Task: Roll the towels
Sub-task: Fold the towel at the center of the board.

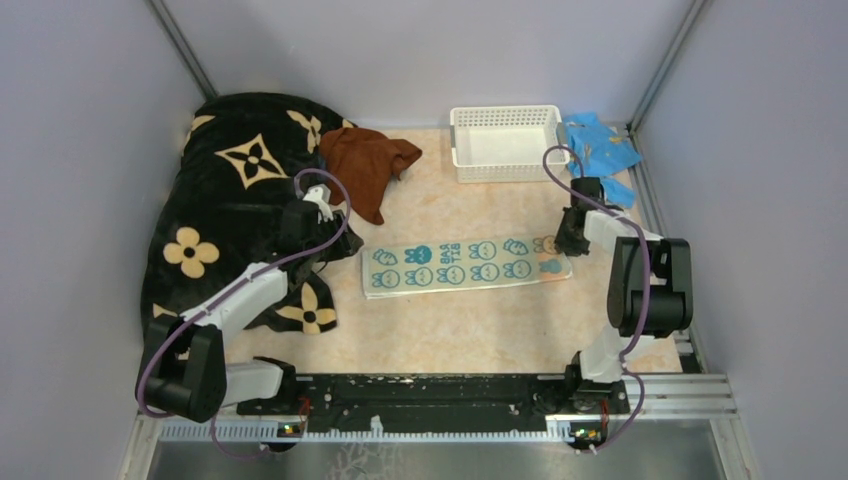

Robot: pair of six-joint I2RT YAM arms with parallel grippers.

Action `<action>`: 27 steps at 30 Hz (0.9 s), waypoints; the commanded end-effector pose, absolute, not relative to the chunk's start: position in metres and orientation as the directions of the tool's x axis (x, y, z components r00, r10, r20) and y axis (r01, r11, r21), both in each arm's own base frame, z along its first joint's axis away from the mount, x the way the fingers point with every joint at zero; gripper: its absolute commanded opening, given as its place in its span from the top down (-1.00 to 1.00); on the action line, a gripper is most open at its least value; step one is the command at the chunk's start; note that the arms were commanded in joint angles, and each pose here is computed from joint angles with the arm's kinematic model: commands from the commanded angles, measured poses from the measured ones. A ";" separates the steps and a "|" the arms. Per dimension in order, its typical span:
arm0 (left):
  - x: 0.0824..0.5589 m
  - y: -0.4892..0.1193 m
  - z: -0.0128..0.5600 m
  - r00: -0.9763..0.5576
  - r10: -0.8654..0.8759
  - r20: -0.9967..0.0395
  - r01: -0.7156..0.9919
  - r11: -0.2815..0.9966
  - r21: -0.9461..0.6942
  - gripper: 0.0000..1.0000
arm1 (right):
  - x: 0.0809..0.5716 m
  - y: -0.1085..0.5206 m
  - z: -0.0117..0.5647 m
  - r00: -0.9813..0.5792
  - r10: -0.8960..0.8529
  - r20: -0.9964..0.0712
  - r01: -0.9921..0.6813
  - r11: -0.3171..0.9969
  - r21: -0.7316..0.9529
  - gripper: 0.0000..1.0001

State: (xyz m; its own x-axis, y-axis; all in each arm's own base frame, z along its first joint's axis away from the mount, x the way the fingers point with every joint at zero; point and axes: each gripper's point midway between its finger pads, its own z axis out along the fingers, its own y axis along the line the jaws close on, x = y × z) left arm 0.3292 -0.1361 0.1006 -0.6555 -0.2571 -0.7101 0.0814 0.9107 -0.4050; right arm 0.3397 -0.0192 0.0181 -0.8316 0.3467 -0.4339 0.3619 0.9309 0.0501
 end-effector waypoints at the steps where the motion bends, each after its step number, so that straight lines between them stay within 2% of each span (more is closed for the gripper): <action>1: 0.328 -0.135 0.104 -0.644 -0.253 -0.722 0.093 0.911 -0.402 0.01 | 0.313 -0.042 -0.005 -0.859 0.366 -0.359 0.422 0.902 -0.092 0.90; 2: 0.328 -0.137 0.104 -0.647 -0.254 -0.719 0.097 0.908 -0.407 0.01 | 0.318 -0.052 0.005 -0.844 0.366 -0.393 0.444 0.887 -0.128 1.00; 6: 0.326 -0.144 0.101 -0.662 -0.258 -0.703 0.116 0.892 -0.437 0.01 | 0.332 -0.090 0.063 -0.752 0.352 -0.557 0.554 0.796 -0.245 1.00; 10: 0.323 -0.152 0.100 -0.684 -0.256 -0.683 0.139 0.874 -0.466 0.01 | 0.337 -0.107 0.109 -0.660 0.324 -0.677 0.624 0.738 -0.255 1.00; 15: 0.316 -0.169 0.094 -0.727 -0.246 -0.642 0.174 0.838 -0.517 0.01 | 0.347 -0.062 0.116 -0.713 0.259 -0.651 0.495 0.844 -0.205 1.00; 20: 0.308 -0.185 0.081 -0.772 -0.240 -0.588 0.183 0.802 -0.568 0.01 | 0.349 0.033 0.116 -0.781 0.240 -0.577 0.275 0.961 0.028 1.00; 27: 0.299 -0.212 0.067 -0.819 -0.229 -0.526 0.190 0.757 -0.625 0.03 | 0.339 0.149 0.134 -0.813 0.189 -0.551 0.036 0.961 0.276 1.00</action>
